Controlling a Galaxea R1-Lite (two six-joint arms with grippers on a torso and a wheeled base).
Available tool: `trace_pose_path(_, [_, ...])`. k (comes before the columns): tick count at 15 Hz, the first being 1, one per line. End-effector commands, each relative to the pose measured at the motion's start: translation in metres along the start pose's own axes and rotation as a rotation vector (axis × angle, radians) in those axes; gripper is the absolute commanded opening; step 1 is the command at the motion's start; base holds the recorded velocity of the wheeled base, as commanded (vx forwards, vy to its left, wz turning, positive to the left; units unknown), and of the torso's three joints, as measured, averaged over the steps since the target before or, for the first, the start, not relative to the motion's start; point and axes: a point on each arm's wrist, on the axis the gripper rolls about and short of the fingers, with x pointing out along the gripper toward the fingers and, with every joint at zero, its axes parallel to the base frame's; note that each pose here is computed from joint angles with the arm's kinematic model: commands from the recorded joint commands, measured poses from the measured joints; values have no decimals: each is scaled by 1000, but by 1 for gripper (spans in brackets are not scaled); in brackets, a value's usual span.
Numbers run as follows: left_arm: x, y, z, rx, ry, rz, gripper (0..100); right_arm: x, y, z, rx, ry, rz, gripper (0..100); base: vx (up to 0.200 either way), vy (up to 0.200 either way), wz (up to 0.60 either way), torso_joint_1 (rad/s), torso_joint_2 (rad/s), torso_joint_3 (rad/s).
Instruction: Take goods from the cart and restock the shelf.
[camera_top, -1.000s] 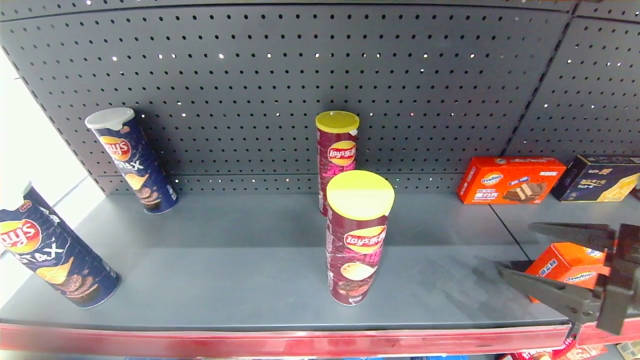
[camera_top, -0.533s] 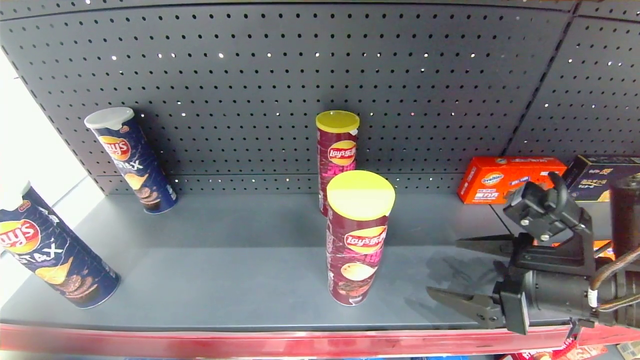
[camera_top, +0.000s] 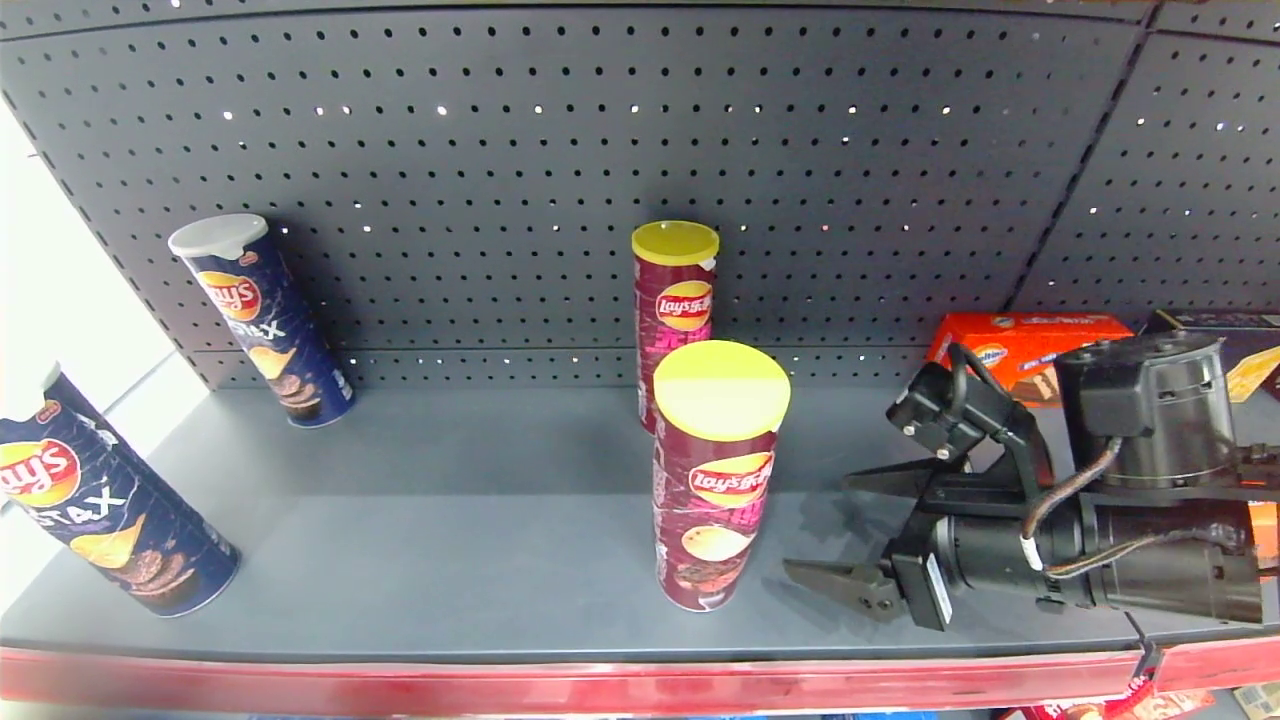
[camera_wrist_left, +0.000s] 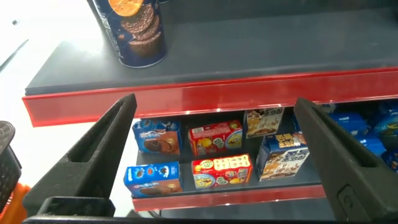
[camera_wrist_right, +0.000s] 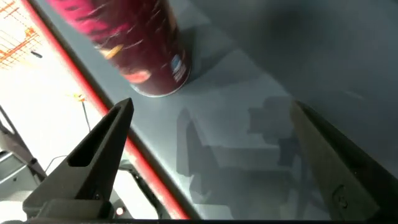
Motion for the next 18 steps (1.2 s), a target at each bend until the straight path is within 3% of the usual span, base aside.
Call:
trace_pose_path(1, [0, 0, 0, -1, 1, 0, 100, 12, -2, 1, 4, 16, 1, 100, 0, 0, 0, 0, 0, 0])
trace_pose_path(18, [0, 0, 0, -9, 1, 8, 100, 41, -14, 9, 7, 4, -17, 100, 0, 0, 0, 0, 0, 0])
